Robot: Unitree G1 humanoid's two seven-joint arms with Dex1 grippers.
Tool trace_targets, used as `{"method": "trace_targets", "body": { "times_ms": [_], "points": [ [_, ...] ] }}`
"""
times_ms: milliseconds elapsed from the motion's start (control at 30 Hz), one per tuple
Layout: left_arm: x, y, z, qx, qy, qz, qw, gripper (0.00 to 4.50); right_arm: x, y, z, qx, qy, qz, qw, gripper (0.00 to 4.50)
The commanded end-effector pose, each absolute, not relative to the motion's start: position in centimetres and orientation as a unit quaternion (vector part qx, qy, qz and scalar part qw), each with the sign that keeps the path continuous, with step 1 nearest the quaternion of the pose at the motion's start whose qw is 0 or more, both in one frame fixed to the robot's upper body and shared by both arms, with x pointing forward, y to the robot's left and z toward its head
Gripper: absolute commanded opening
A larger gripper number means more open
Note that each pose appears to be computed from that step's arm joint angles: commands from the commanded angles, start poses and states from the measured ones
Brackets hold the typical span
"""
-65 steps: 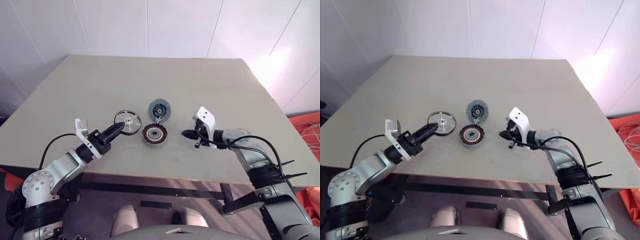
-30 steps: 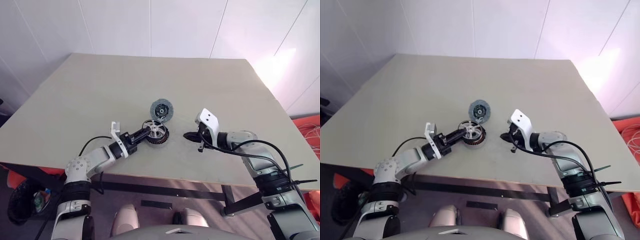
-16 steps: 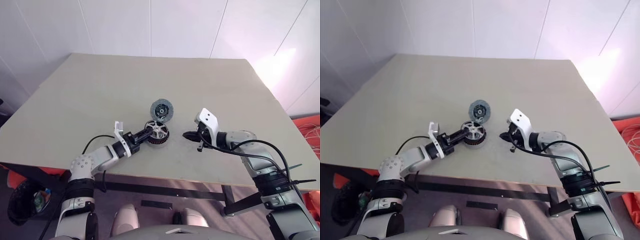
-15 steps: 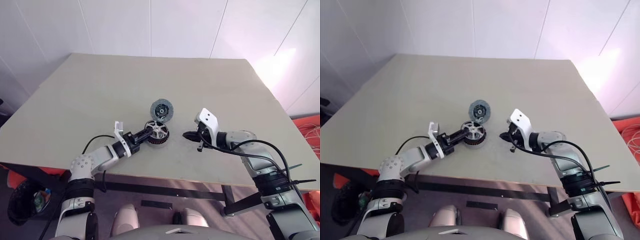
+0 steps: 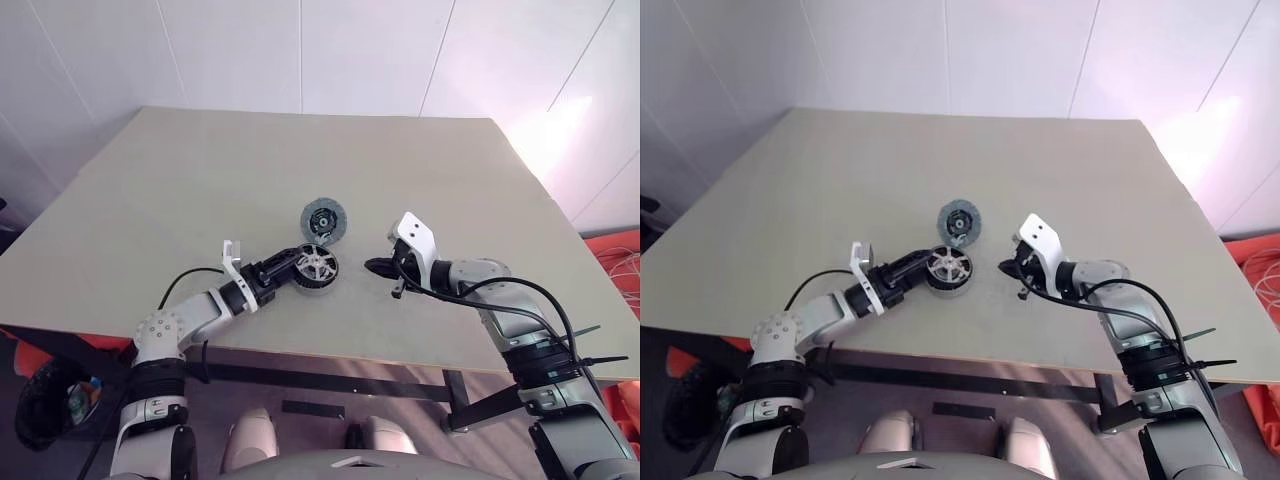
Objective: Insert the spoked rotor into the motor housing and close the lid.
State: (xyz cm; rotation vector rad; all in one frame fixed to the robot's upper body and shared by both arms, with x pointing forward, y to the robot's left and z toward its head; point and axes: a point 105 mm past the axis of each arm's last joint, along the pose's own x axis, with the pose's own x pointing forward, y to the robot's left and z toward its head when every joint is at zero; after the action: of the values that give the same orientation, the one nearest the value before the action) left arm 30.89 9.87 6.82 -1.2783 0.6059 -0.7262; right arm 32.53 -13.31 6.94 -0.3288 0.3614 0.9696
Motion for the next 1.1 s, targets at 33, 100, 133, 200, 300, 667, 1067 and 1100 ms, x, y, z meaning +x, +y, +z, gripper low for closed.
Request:
{"method": "trace_targets", "body": {
  "times_ms": [33,100,133,200,300,667,1067,1100],
  "points": [
    [31.5,11.5,8.5,-0.565,0.231,-0.326,0.722,2.91,33.1,-13.1,8.4,-0.163,0.143,0.46,0.861,0.0],
    [31.6,12.3,8.8,-0.559,0.22,-0.323,0.731,2.91,33.2,-13.1,8.4,-0.163,0.143,0.46,0.861,0.0],
    [31.5,12.6,9.0,-0.555,0.215,-0.322,0.737,2.91,33.2,-13.1,8.5,-0.163,0.142,0.46,0.861,0.0],
    [31.4,13.0,9.4,-0.545,0.207,-0.322,0.746,2.91,33.4,-12.9,8.7,-0.16,0.136,0.46,0.863,0.0],
    [31.2,13.6,10.1,-0.531,0.195,-0.325,0.758,2.91,33.6,-12.0,10.0,-0.135,0.114,0.467,0.867,0.0],
    [31.3,14.1,10.4,-0.392,0.154,-0.324,0.847,2.91,33.1,-5.2,10.2,-0.111,0.09,0.533,0.834,0.0],
    [30.9,13.4,10.3,-0.246,0.135,-0.346,0.896,2.91,33.5,-2.1,6.6,-0.093,0.134,0.531,0.832,0.0],
    [30.9,13.5,10.4,-0.243,0.133,-0.345,0.897,2.91,33.4,-2.1,6.3,-0.089,0.137,0.529,0.832,0.0]
  ]
}}
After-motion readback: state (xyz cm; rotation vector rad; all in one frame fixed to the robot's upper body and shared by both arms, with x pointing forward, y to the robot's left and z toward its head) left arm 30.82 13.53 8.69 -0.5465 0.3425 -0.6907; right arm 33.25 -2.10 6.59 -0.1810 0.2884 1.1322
